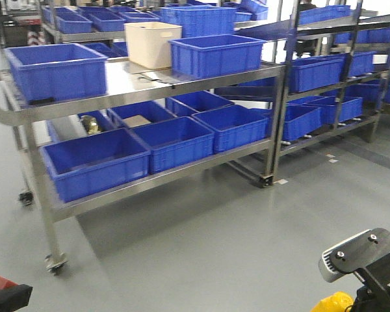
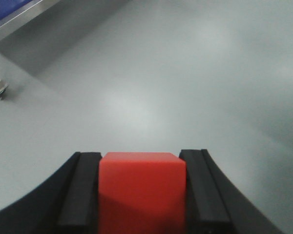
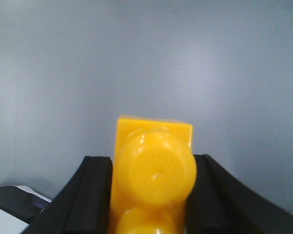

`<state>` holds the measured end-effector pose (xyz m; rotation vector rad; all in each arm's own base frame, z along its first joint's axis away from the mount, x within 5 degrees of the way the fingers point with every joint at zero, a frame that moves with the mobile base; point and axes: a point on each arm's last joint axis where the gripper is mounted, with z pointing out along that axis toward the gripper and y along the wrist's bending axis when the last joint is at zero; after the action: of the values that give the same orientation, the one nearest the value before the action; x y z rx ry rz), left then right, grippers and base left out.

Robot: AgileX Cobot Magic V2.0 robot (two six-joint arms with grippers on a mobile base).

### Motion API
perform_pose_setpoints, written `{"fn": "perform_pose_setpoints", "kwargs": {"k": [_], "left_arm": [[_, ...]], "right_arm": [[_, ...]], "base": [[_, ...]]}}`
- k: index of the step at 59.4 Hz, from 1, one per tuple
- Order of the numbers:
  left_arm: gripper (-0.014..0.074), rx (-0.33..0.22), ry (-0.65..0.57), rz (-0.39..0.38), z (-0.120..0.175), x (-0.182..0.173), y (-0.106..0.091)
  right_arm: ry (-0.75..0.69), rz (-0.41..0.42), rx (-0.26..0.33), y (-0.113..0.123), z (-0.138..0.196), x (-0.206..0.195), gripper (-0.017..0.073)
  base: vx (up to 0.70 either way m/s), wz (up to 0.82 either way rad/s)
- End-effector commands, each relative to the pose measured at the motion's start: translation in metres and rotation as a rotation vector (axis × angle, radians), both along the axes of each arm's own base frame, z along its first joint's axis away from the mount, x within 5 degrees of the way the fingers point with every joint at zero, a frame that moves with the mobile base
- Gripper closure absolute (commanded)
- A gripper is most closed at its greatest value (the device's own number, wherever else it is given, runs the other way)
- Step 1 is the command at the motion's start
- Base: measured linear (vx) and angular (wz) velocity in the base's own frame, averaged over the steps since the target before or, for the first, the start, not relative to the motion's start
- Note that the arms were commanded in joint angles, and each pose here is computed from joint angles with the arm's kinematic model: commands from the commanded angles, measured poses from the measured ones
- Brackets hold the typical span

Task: Pick red and yellow blocks into blue bin
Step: 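Drive the base past the shelves to the large blue bin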

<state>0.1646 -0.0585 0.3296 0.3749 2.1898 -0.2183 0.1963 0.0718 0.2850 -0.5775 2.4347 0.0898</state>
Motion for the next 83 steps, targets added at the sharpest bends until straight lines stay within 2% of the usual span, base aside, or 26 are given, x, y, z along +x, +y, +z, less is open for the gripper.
{"fn": "perform_pose_setpoints", "kwargs": {"k": [1, 83], "left_arm": [[0.0354, -0.038, -0.088, 0.001, 0.0138, 0.0023, -0.0017], [0.0354, -0.038, -0.088, 0.001, 0.0138, 0.0022, -0.0017]], "right_arm": [[-0.103, 0.001, 0.028, -0.0001, 0.0166, 0.0030, 0.0246], [-0.105, 0.001, 0.029, 0.0000, 0.0167, 0.0031, 0.0246]], "base": [[0.42, -0.35], [0.45, -0.31]]}}
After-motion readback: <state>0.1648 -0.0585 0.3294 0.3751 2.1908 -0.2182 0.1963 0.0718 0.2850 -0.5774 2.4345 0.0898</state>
